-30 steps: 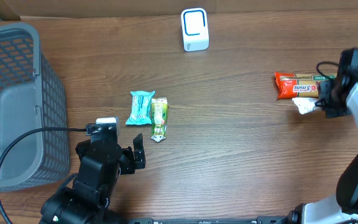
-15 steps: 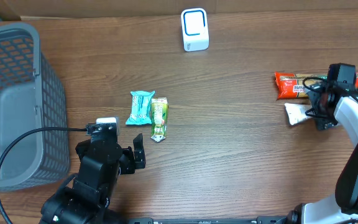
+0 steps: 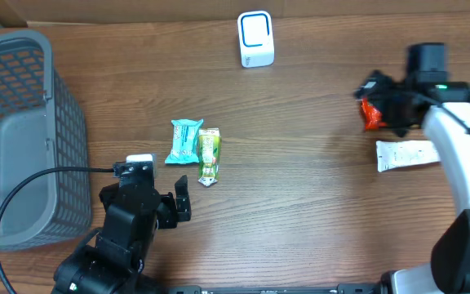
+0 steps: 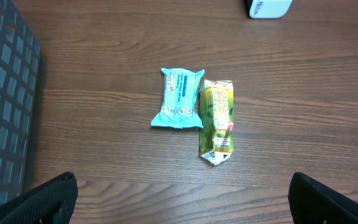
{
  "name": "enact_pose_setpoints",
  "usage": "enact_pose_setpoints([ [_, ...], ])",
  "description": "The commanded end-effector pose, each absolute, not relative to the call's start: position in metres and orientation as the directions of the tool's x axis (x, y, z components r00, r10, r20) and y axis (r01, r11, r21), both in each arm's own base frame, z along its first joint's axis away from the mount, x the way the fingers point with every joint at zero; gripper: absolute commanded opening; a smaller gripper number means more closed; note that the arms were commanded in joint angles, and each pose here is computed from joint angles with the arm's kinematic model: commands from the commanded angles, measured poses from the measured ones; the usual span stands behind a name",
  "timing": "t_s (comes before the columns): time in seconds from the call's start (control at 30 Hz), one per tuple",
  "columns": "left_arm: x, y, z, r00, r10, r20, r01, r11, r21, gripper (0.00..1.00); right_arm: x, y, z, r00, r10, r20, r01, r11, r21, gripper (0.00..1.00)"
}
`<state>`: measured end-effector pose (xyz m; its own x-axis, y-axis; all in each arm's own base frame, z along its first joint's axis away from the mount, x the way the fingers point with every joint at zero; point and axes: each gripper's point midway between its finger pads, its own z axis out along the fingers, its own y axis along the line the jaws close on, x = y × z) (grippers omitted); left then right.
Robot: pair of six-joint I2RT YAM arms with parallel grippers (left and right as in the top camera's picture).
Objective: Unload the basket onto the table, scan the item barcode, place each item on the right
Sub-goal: 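Carry the conditioner tube right and place it below the spaghetti, then move the right gripper left and grasp the green tea pouch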
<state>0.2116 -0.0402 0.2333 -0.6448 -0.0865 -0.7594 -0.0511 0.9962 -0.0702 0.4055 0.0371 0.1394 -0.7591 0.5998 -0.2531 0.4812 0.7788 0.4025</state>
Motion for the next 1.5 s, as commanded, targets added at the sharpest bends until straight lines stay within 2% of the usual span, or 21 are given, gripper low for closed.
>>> enact_pose_setpoints([
  [0.0,0.212,-0.039,0.233,-0.64,-0.097,-0.762,-0.063,0.995,-0.073,0.99,0.404,0.125,0.145,-0.868,0.419,-0.266,0.262,0.843,0.47,1.0],
  [0.2,0.212,-0.039,0.233,-0.64,-0.097,-0.762,-0.063,0.995,-0.073,1.0,0.389,0.241,0.12,-0.944,0.21,-0.254,0.047,0.849,0.527,1.0],
  [0.43,0.212,-0.039,0.233,-0.64,-0.097,-0.762,-0.063,0.995,-0.073,1.0,0.36,0.32,0.087,-0.965,0.051,-0.256,-0.091,0.853,0.513,1.0],
  [0.63,0.212,-0.039,0.233,-0.64,-0.097,-0.762,-0.063,0.995,-0.073,1.0,0.343,0.353,0.062,-0.973,0.013,-0.23,-0.111,0.849,0.517,0.99],
  [0.93,0.212,-0.039,0.233,-0.64,-0.097,-0.762,-0.063,0.995,-0.073,0.99,0.326,0.377,0.036,-0.975,-0.02,-0.223,-0.131,0.858,0.496,0.9],
  [1.07,0.212,-0.039,0.233,-0.64,-0.097,-0.762,-0.063,0.995,-0.073,1.0,0.315,0.384,0.03,-0.975,-0.034,-0.219,-0.138,0.868,0.478,0.81],
  [1.13,0.212,-0.039,0.233,-0.64,-0.097,-0.762,-0.063,0.995,-0.073,0.99,0.313,0.388,0.027,-0.958,-0.042,-0.284,-0.163,0.894,0.418,0.77],
  [1.27,0.212,-0.039,0.233,-0.64,-0.097,-0.762,-0.063,0.995,-0.073,1.0,0.312,0.389,0.026,-0.947,-0.042,-0.318,-0.169,0.908,0.383,0.7],
  [1.47,0.212,-0.039,0.233,-0.64,-0.097,-0.762,-0.063,0.995,-0.073,0.99,0.312,0.384,0.026,-0.952,-0.042,-0.304,-0.159,0.916,0.37,0.41],
])
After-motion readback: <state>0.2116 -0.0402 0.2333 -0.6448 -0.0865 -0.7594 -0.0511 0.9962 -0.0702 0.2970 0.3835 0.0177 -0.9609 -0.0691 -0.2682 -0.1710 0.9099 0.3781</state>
